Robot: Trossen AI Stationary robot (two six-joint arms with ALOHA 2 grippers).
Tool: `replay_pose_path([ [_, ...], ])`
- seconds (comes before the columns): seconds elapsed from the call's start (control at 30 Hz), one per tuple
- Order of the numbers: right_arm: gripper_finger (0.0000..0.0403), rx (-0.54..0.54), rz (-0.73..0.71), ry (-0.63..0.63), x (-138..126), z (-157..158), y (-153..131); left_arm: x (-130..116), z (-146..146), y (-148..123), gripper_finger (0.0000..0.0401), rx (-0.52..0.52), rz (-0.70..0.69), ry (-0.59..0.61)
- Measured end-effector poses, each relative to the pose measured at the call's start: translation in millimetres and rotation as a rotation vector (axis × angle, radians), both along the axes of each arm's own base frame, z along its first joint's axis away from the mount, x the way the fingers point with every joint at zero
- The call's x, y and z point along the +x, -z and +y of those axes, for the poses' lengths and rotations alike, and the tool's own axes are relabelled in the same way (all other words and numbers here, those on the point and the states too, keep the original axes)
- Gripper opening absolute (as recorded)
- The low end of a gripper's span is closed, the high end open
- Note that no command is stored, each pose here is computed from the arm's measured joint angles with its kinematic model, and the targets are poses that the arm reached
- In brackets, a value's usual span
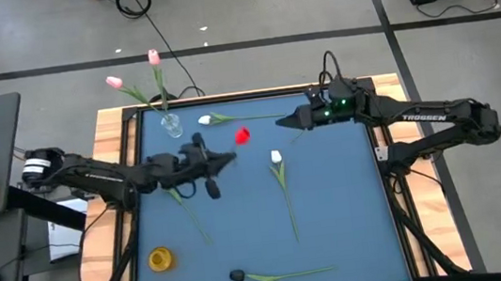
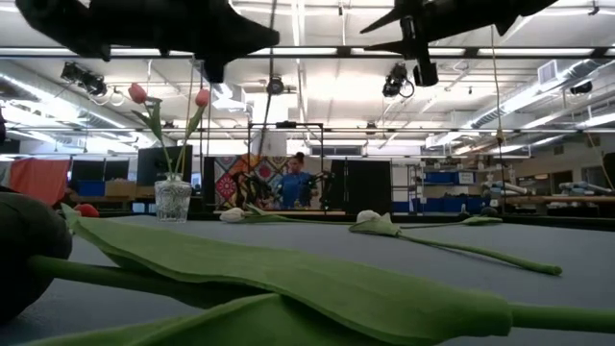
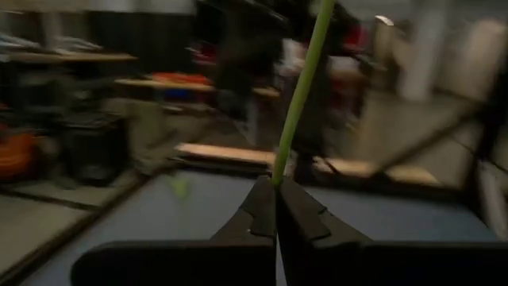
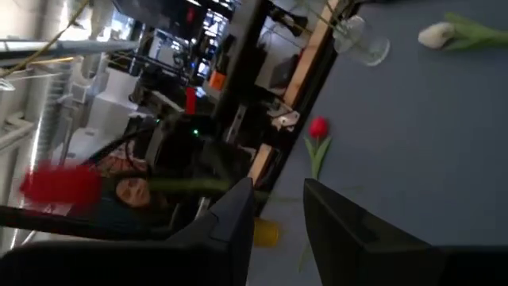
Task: Sort flowers into vase by color
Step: Put the bottom red tulip into the transparent vase
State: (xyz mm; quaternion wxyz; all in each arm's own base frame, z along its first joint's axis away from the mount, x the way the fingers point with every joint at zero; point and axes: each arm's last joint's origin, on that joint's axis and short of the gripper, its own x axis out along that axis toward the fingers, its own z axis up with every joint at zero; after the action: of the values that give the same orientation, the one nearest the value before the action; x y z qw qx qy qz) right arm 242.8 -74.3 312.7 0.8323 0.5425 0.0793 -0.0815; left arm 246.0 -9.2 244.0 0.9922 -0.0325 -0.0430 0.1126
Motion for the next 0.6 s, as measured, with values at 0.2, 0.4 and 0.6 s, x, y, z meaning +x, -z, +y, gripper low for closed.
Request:
replay_pose_path([
  [0.2,0.0119,-0.006,0.014,-0.089,2.6,-5.4,5.4,-10.4,21.8,-6.1,0.0003,-0.073,-0.080,-0.286],
  [0.4,0.0119,-0.006,0.071,-0.137,7.0,-6.8,16.2,-16.5,48.2,-17.3,0.0005,-0.113,-0.223,-0.448],
  [0.6,0.0119,-0.020,0.069,-0.112,3.5,-17.8,16.6,-26.1,75.7,-26.5,0.0007,-0.105,-0.336,-0.569],
])
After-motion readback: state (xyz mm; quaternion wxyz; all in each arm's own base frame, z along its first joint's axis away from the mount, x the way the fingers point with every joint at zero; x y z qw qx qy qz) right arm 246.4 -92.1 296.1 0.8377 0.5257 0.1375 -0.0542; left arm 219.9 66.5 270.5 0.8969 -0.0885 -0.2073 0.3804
